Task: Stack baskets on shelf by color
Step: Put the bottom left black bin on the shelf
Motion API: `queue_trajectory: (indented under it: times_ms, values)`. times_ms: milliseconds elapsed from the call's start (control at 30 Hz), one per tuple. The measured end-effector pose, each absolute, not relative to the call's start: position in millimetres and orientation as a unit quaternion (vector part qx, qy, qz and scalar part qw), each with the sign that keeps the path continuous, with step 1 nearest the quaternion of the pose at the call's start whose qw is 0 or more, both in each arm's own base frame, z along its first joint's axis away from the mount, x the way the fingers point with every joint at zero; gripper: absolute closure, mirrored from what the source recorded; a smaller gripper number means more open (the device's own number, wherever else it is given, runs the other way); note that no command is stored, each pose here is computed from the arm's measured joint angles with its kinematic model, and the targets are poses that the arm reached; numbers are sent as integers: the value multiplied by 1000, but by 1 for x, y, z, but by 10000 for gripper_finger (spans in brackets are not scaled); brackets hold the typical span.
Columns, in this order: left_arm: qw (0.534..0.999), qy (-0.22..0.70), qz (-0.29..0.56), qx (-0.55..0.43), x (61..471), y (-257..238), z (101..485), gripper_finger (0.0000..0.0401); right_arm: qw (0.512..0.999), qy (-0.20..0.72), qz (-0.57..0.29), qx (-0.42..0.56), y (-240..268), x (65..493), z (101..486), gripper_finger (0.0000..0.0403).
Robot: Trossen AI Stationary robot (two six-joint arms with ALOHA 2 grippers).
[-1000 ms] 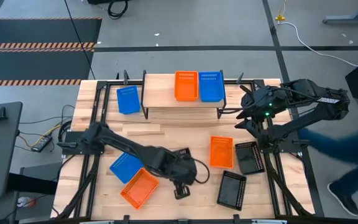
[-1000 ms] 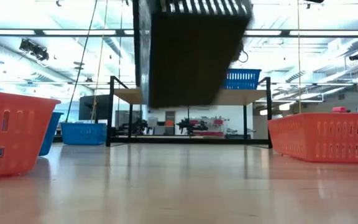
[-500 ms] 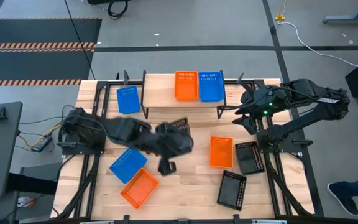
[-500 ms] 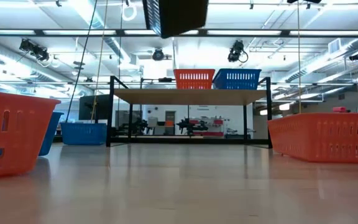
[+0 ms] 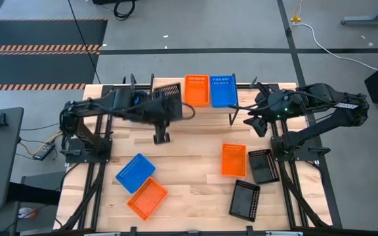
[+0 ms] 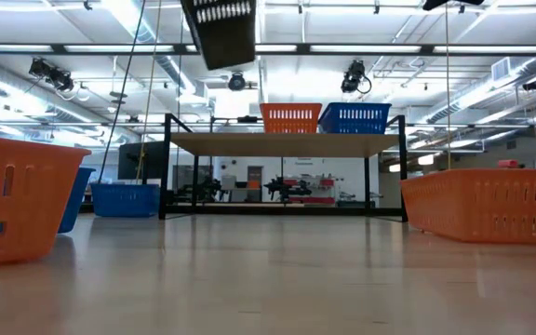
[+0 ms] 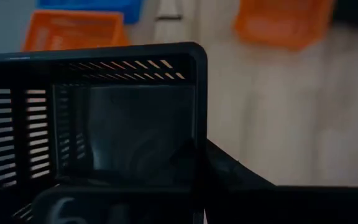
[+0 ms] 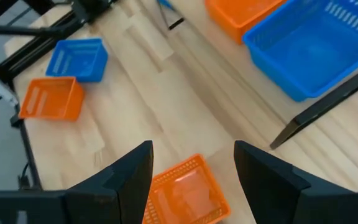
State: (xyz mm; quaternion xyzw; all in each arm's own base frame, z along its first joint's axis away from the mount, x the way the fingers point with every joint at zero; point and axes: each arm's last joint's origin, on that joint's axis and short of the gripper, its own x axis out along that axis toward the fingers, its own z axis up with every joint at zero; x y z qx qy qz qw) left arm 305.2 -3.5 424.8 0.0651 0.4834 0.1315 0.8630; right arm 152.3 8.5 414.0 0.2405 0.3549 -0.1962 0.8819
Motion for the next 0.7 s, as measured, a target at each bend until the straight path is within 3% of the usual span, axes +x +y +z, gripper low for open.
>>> queue_trajectory:
  times_ms: [267, 700]
  values:
    - [824, 535, 128, 136, 315, 61, 410, 389, 884, 334, -207, 254, 8, 154, 416, 172]
    - [795, 592, 82, 102, 325, 133, 375, 389, 879, 323, -213, 278, 8, 155, 417, 172]
